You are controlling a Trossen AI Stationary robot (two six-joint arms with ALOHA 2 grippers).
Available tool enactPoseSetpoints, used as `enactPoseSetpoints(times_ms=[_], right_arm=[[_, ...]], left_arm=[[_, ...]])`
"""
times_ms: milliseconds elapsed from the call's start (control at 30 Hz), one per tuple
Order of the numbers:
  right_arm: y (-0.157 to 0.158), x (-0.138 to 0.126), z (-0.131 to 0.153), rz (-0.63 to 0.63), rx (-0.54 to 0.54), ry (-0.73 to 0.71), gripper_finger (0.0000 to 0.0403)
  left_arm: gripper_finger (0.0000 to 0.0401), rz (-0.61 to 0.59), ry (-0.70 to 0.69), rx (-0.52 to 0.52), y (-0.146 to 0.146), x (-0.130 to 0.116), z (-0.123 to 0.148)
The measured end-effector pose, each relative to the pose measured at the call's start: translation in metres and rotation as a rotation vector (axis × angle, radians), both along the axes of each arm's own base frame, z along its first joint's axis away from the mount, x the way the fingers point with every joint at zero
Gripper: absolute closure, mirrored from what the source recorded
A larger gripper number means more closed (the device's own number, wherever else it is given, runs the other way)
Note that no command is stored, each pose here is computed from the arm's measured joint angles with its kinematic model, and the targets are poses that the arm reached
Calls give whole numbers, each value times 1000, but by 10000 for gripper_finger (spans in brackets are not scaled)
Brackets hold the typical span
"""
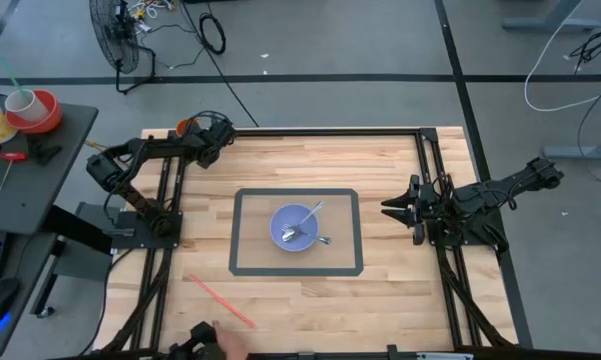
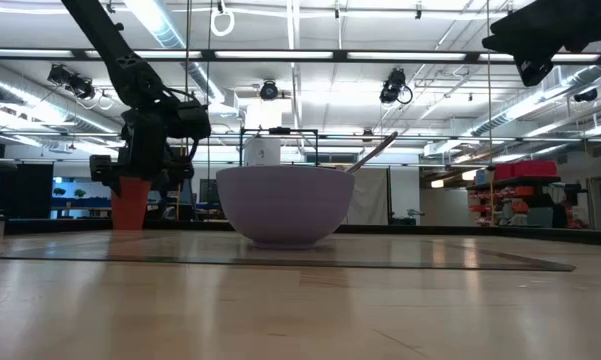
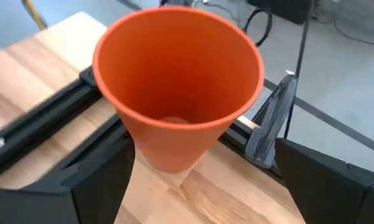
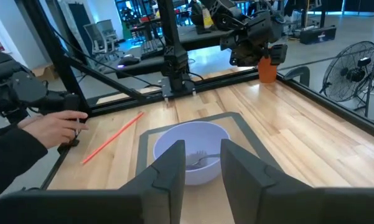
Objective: Pick & Place Utensil
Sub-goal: Put the orange cup on the mat to the top right of the purple bowl
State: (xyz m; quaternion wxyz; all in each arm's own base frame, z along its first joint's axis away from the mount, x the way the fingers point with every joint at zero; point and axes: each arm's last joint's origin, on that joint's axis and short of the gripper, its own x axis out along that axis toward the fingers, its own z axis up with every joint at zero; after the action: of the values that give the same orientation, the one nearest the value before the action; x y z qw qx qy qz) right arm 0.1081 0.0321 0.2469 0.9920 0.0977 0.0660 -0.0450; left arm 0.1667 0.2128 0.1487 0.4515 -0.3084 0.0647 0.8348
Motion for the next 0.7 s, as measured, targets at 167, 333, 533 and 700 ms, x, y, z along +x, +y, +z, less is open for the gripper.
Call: enactPoseSetpoints(times_ms=[167, 333, 533, 700], right_arm=[[0, 0, 0, -1, 0, 0, 298], [0, 0, 0, -1, 0, 0, 298], [0, 0, 0, 0, 0, 0, 298], [0, 0, 0, 0, 0, 0, 298]], left_arm=[[11, 53, 14, -78, 8, 5, -4], [11, 146, -27, -68, 17, 10, -3], [11, 199, -21, -70, 27, 3, 4], [6, 237, -26, -83, 33, -7, 4]])
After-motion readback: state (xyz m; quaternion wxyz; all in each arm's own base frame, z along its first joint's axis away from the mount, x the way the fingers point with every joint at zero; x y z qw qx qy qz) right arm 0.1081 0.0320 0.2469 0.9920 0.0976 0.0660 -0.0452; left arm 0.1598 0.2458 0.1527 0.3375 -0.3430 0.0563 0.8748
